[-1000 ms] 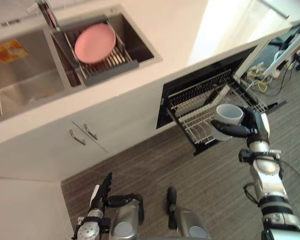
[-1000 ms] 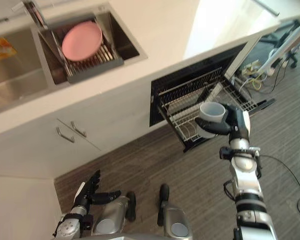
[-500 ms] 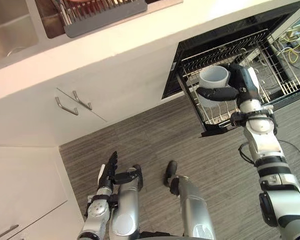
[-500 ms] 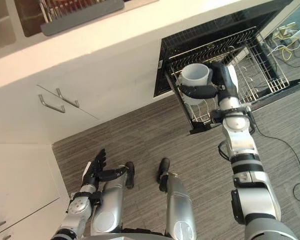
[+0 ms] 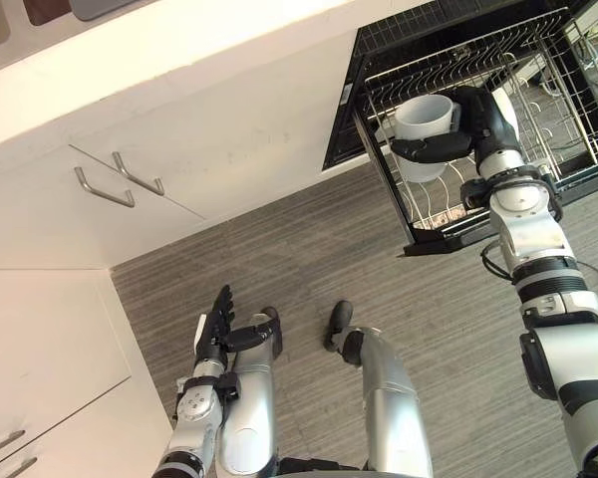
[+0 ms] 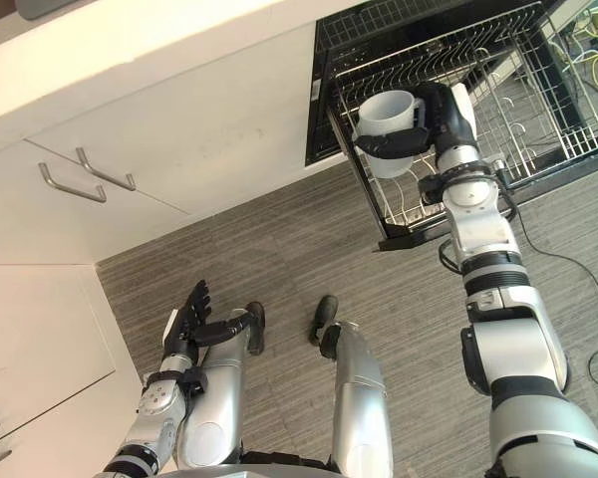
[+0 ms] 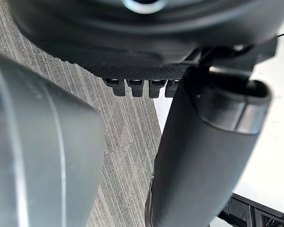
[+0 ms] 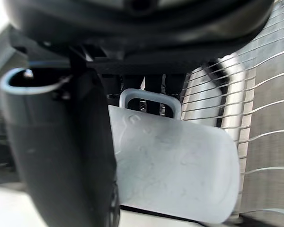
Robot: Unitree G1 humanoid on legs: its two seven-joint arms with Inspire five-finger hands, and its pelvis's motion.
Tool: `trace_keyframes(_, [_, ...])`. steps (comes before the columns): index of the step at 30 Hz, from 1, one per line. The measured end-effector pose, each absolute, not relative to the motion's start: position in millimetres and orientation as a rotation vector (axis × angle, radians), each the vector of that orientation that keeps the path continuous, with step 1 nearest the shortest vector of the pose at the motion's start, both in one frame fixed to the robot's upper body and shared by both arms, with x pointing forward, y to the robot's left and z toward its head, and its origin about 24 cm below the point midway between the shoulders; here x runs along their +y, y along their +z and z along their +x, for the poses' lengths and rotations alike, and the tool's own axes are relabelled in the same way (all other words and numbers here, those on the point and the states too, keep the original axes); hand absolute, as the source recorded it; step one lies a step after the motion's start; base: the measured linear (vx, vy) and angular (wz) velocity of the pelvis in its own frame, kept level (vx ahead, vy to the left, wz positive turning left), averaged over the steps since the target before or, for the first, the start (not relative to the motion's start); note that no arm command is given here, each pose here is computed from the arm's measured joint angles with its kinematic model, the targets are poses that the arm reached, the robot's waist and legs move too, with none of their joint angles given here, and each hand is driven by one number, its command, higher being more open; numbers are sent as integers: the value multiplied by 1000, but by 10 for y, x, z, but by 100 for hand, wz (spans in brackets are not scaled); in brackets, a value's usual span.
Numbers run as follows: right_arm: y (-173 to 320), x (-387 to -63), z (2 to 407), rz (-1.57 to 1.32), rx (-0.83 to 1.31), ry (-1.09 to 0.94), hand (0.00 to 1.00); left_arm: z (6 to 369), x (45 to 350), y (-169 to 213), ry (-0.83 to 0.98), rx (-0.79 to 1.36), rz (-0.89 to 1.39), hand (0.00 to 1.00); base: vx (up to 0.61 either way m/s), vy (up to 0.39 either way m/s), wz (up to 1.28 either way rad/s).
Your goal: Walk over to the sink, pick up the cup, carry it to the dishwasher, place the cup inside the dishwasher, then close the dishwasher door
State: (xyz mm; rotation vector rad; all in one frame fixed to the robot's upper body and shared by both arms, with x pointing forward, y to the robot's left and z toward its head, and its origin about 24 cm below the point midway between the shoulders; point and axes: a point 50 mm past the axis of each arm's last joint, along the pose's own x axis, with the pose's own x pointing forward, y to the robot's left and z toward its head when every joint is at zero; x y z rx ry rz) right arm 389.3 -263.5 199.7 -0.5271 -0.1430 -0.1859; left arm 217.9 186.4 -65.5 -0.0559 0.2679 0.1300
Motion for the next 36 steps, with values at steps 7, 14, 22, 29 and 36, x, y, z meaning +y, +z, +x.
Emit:
trace_keyframes(7, [1845, -2768, 3865, -530, -65, -214, 0, 2179, 1871, -648, 138, 258, -70, 100, -15, -7, -1])
trace_keyframes(14, [1862, -2789, 3855, -554, -59, -178, 100, 2182, 1885, -635, 137, 247, -65, 100, -65, -7, 1])
trace_keyframes(22, [1851, -2770, 3849, -556, -93, -167, 100, 2178, 1882, -638, 135, 246, -63, 100, -40, 2, 0])
trace_keyframes(29, [1599, -2728, 3736, -553, -94, -128, 100, 2111, 1863, -699, 119, 278, -59, 100, -44, 5, -1])
trace_keyframes(36, [1534, -2574, 3399, -432, -277, -102, 100, 1882, 1884, -836, 117, 352, -54, 100, 5, 14, -5])
